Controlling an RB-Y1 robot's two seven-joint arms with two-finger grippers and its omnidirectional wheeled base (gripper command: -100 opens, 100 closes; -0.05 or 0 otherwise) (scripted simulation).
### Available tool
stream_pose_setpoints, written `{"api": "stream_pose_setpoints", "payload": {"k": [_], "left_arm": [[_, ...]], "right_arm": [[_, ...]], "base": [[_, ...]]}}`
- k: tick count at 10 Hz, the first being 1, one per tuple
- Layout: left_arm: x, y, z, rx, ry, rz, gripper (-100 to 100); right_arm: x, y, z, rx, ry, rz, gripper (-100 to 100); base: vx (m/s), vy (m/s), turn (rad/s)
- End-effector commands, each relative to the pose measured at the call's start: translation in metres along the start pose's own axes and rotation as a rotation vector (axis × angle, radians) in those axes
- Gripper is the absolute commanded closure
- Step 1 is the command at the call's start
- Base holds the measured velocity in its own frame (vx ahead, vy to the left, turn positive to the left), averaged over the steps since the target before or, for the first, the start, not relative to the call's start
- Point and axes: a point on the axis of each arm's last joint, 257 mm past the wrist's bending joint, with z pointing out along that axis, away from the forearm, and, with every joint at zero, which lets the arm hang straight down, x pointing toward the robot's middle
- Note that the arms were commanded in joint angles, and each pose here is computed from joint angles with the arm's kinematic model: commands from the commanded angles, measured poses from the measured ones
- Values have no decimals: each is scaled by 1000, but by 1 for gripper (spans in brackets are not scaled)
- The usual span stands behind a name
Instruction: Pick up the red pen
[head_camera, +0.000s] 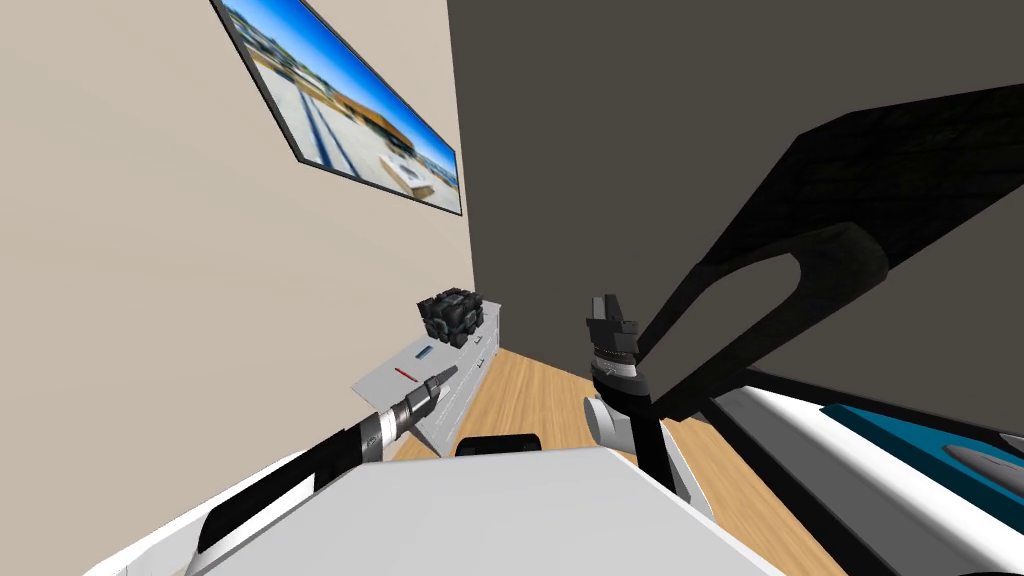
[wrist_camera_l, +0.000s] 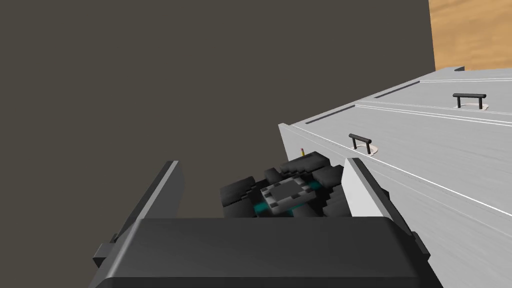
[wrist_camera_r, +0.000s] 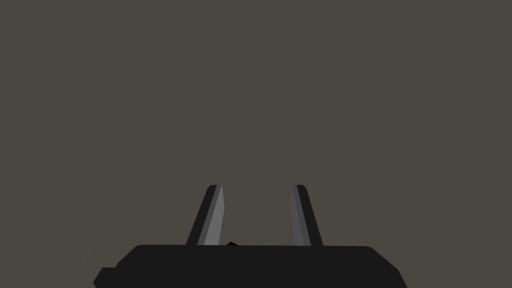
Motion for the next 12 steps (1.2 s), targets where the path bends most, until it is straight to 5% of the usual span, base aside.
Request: {"api": "stream_pose_setpoints", "payload": {"k": [1,2,3,4,5,6,7,8,9,10,11,12], "left_arm": [[4,41,-13,-102,20,-35,-100],[2,43,-16,-113,24,-36,-100],[3,74,-30,-204,39,-58,-100],[3,75,-30,-206,38,-68,-100],[2,106,-47,-300,50,-89,-100],[2,106,-47,-300,48,-102,-100],[2,136,-67,-393,55,-123,-100],[2,136,-67,-394,52,-137,-100],[1,165,-90,-486,55,-161,-100],[1,165,-90,-486,52,-174,-100],[0,192,-114,-577,51,-199,-100],[0,192,-114,-577,48,-211,-100]], "right_arm": [[0,0,0,0,0,0,0],[0,0,0,0,0,0,0],[0,0,0,0,0,0,0],[0,0,0,0,0,0,0],[0,0,0,0,0,0,0],[0,0,0,0,0,0,0],[0,0,0,0,0,0,0],[0,0,0,0,0,0,0],[0,0,0,0,0,0,0],[0,0,0,0,0,0,0],[0,0,0,0,0,0,0],[0,0,0,0,0,0,0]], "base": [[116,-52,-91],[106,-45,-43],[115,-48,-85],[109,-30,-50],[143,-38,-111],[112,-19,-38],[107,-17,-74],[99,-16,-57],[132,-21,-111],[121,-20,-38],[127,-16,-85],[114,-4,-47]]}}
